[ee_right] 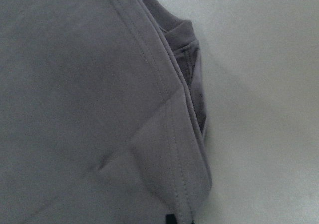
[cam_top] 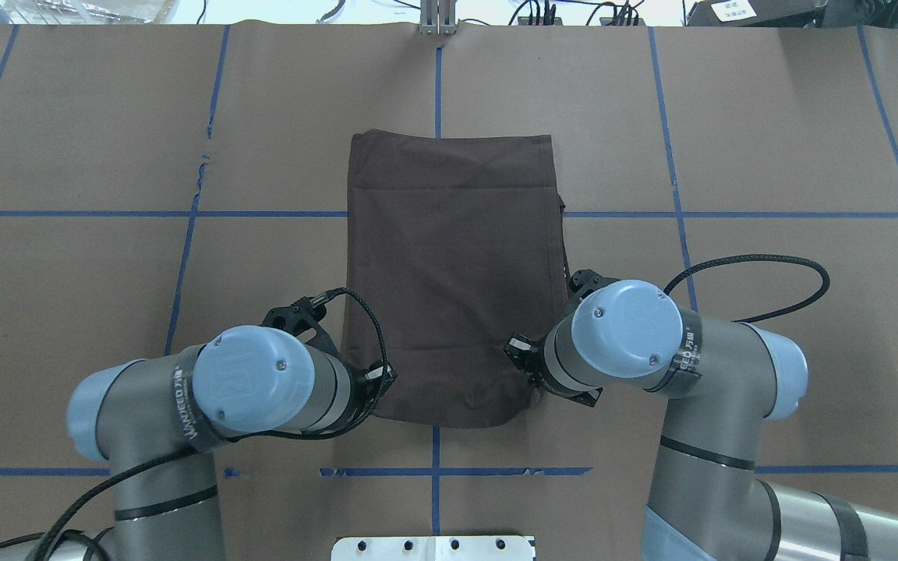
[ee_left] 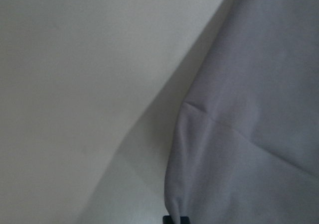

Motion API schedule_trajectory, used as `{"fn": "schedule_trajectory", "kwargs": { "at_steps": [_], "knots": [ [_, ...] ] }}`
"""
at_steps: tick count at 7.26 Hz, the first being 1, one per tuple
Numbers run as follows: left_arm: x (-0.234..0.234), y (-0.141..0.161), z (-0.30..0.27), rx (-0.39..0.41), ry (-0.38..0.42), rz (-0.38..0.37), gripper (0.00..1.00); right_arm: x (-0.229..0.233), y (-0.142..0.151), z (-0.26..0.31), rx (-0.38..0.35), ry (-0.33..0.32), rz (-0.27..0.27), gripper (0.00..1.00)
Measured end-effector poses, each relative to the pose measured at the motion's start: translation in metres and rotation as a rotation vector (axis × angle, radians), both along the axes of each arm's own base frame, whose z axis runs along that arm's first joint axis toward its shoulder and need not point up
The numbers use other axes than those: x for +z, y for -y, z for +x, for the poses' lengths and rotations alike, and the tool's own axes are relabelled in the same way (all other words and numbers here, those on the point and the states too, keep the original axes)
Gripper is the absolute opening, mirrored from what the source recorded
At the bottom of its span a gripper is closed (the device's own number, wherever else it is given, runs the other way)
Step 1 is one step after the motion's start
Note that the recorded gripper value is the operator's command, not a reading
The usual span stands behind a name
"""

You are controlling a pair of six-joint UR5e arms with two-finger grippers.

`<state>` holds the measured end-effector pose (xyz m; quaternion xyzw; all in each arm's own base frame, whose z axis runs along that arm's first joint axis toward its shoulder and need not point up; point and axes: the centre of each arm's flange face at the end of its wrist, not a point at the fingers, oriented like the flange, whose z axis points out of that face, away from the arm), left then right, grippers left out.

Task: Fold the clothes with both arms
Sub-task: 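Lift the near end with both grippers and fold it toward the far end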

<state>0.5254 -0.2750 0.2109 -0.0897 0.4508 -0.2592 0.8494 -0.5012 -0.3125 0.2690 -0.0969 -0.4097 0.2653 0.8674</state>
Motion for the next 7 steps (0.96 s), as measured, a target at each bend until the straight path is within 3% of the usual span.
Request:
{"fn": "schedule_trajectory", "kwargs": {
  "at_steps": [2,4,5,7],
  "knots": [
    [-0.013,-0.04,-0.037,0.054,-0.027,0.007,0.0,-0.011,-0.028,0.027,-0.063,0.055,-0.017,0.0],
    [-0.021,-0.048,-0.051,0.068,-0.038,0.009,0.0,-0.02,-0.033,0.026,-0.083,0.086,-0.011,0.0],
    [-0.024,-0.04,-0.055,0.059,-0.041,0.023,0.0,-0.024,-0.021,0.024,-0.066,0.111,0.002,0.0],
    [-0.029,0.011,-0.064,0.001,-0.031,0.079,0.0,-0.024,0.029,0.026,0.004,0.14,0.025,0.0]
  ]
}}
